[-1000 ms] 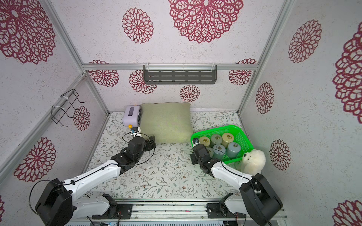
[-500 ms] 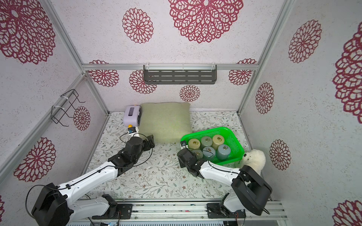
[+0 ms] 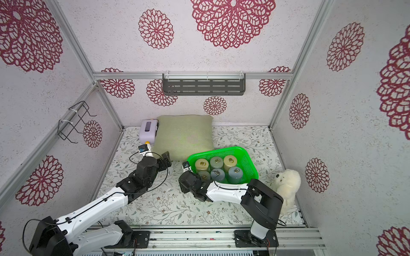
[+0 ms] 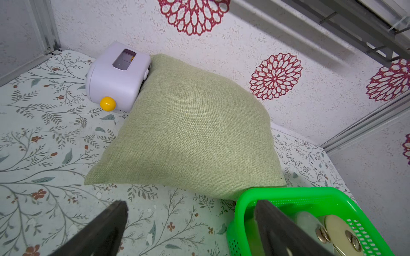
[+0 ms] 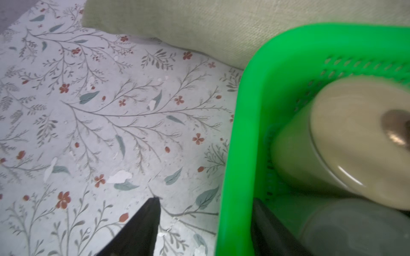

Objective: Take the tea canister out of the basket
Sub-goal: Move the basket to the center of the board.

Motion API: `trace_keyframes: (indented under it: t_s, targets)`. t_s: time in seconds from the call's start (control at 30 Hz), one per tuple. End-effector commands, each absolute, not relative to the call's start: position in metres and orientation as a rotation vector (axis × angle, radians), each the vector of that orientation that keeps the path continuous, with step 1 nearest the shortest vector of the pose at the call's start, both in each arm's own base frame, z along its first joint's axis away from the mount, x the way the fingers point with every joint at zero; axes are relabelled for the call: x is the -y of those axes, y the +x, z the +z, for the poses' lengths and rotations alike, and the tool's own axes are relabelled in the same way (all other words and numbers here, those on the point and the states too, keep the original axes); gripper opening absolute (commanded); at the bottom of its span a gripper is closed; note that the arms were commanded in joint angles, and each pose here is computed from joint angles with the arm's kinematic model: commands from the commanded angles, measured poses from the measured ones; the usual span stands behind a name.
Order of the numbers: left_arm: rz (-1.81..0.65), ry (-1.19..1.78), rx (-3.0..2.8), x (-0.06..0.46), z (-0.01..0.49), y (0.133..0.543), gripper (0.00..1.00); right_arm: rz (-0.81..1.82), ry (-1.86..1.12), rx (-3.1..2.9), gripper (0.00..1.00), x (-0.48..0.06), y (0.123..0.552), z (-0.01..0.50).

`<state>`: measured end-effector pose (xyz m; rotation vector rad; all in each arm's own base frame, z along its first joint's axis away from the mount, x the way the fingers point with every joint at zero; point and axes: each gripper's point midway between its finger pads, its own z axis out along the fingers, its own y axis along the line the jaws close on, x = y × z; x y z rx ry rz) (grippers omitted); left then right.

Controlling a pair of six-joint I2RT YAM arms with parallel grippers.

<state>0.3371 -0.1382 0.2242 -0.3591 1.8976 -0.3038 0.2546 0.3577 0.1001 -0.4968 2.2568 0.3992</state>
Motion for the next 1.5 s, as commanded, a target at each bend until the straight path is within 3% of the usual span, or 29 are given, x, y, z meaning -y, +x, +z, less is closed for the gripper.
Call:
trace_keyframes:
  t_s: [0.0, 0.2, 0.6, 0.8, 1.1, 1.47]
  targets:
    - [-0.297, -0.354, -1.893, 0.138, 0.224, 0.332, 0.97, 0.453, -0.465, -2.206, 0.82, -0.357, 0.251, 0.136]
    - [-0.325, -0.333, -1.905, 0.145, 0.224, 0.332, 0.97, 0.297, -0.286, -2.152, 0.99, -0.284, 0.27, 0.174]
    - [-0.376, -0.198, -1.939, 0.176, 0.226, 0.331, 0.97, 0.051, 0.204, -2.172, 0.99, -0.096, 0.331, 0.172]
    - [-0.414, -0.112, -1.955, 0.197, 0.224, 0.329, 0.97, 0.029, 0.421, -2.22, 0.99, -0.034, 0.357, 0.147]
    - [-0.388, -0.082, -1.961, 0.2, 0.222, 0.329, 0.97, -0.018, 0.483, -2.324, 0.99, 0.0, 0.387, 0.111]
    - [-0.366, -0.085, -1.97, 0.2, 0.218, 0.331, 0.97, 0.269, 0.279, -2.367, 0.89, -0.064, 0.367, 0.105]
